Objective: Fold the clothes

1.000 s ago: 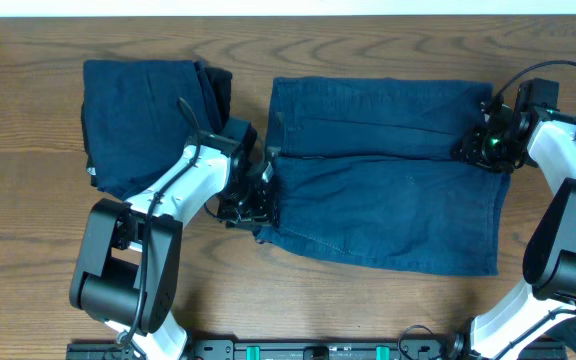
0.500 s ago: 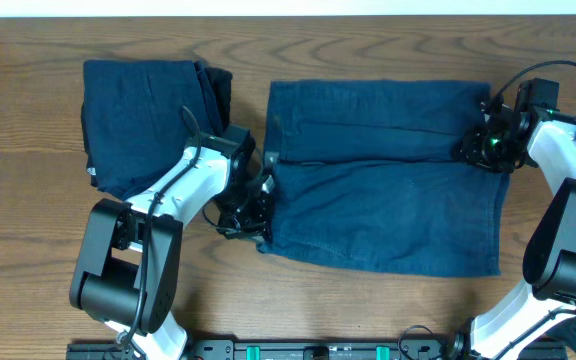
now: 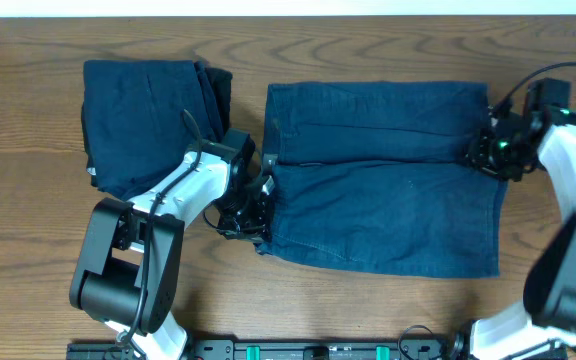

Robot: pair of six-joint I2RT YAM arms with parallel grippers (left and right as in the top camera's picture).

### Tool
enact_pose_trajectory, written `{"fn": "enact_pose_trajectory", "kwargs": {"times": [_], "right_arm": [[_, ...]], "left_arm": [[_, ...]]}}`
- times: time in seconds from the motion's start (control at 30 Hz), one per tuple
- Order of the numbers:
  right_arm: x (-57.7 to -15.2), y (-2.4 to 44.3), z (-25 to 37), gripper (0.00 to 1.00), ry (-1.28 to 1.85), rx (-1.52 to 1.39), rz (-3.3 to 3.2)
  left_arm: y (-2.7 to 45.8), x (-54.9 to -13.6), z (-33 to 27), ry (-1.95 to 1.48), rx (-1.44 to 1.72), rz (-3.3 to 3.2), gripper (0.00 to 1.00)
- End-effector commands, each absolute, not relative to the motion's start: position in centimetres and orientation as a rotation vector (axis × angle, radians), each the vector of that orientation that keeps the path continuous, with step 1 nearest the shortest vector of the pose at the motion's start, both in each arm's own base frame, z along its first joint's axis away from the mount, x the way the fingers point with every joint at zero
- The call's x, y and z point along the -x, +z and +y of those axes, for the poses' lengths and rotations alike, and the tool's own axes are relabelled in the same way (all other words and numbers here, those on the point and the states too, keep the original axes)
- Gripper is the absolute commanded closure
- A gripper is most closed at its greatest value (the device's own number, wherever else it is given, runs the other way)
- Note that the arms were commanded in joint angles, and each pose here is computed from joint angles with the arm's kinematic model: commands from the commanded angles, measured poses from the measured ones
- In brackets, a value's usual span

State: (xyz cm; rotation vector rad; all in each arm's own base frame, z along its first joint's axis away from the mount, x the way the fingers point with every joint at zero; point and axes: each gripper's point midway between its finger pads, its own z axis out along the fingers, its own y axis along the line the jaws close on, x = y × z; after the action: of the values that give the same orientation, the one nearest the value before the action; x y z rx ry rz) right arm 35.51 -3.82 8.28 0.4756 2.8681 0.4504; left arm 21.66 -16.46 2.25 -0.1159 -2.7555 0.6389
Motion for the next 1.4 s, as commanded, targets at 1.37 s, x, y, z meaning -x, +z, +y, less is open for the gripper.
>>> {"fn": "enact_pose_trajectory", "kwargs": {"times": [1.37], "right_arm": [[-36.5,1.4,9.9,0.99,0.772,-0.072,2.671]], "left_arm": [[0.0,-35.1,-24.8,0.834,0.311,-3.135,0.64]]}}
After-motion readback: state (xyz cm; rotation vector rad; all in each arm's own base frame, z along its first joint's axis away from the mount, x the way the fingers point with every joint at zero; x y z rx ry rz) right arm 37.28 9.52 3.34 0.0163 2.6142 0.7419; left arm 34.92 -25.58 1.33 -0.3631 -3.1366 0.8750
